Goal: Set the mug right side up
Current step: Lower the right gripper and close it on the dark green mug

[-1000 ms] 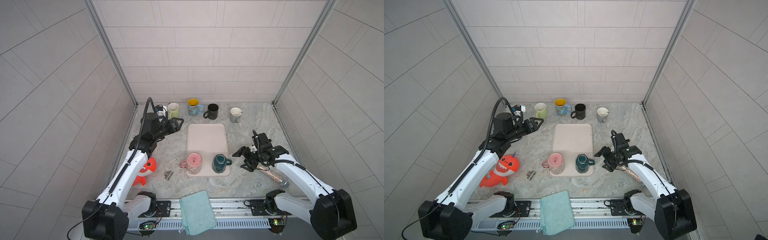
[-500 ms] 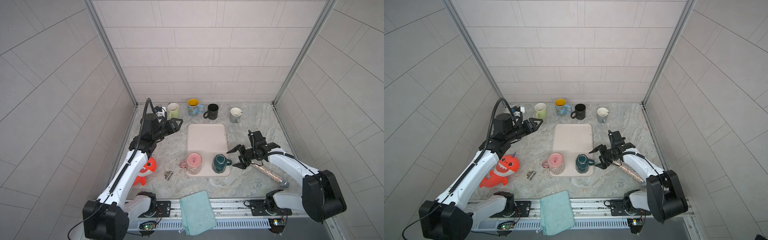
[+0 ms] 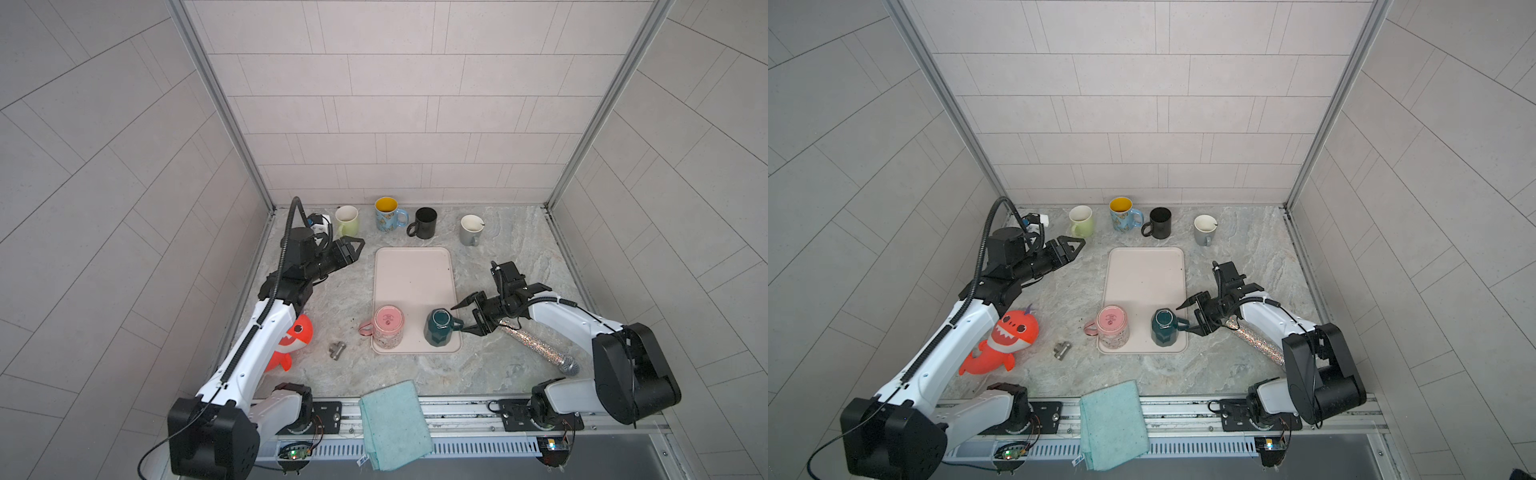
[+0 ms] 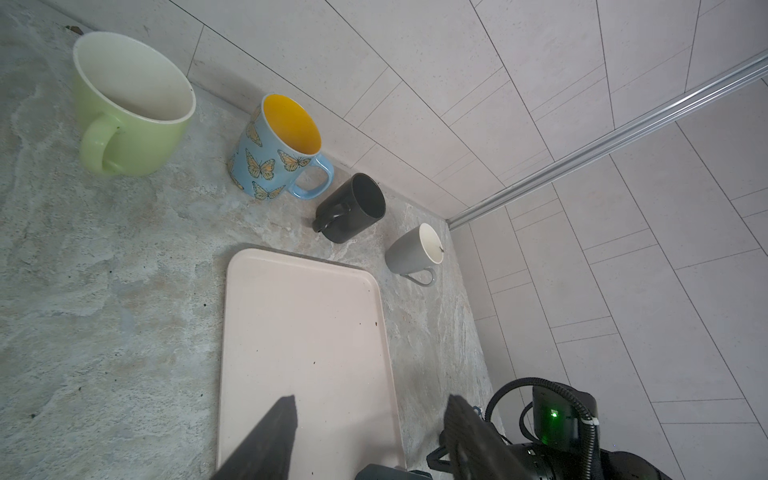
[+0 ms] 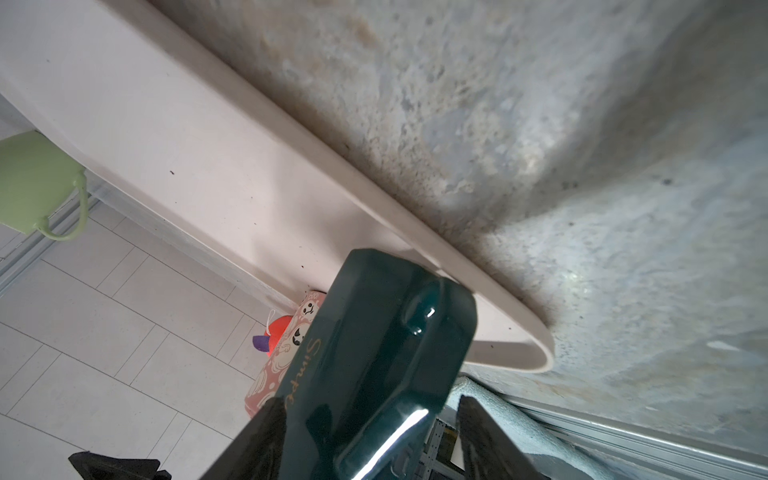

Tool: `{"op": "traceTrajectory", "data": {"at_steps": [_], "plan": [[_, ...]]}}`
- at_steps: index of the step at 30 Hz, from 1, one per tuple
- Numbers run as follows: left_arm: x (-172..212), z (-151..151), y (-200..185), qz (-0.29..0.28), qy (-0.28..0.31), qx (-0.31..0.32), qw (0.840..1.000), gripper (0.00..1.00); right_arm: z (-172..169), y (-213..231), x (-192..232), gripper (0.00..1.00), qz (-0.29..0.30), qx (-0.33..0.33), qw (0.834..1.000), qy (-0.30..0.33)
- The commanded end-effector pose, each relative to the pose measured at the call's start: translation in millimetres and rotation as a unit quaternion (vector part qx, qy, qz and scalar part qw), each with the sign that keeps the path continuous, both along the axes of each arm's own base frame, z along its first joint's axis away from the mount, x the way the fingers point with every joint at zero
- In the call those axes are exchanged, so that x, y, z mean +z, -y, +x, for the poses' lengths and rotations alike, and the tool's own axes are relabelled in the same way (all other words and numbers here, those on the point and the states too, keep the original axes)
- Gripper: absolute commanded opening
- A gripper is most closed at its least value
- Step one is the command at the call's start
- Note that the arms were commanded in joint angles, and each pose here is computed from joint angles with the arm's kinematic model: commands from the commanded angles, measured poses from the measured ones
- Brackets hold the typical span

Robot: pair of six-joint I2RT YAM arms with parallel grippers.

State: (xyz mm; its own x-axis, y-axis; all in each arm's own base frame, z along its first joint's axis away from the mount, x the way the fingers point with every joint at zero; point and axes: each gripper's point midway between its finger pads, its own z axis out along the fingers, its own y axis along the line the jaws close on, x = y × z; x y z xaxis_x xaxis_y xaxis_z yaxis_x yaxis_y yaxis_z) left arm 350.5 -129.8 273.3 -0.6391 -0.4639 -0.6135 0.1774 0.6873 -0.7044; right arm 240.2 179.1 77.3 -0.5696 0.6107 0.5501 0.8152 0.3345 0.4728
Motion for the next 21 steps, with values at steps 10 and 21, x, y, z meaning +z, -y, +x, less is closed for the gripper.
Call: {"op": "traceTrajectory", "data": {"at_steps": [10,21], "plan": [[-2.5,1.1,-4.5,-0.01,-0.001,0.003,1.0,0.63,8.8,-12.1,-6.4,0.42,0.011,-0.003,1.0,-0.01],[-3.5,0.6,-8.3,-0.013,-0.004,0.005,1.0,0.63,11.9,-18.8,-10.9,0.19,0.015,0.003,1.0,-0.01]]}}
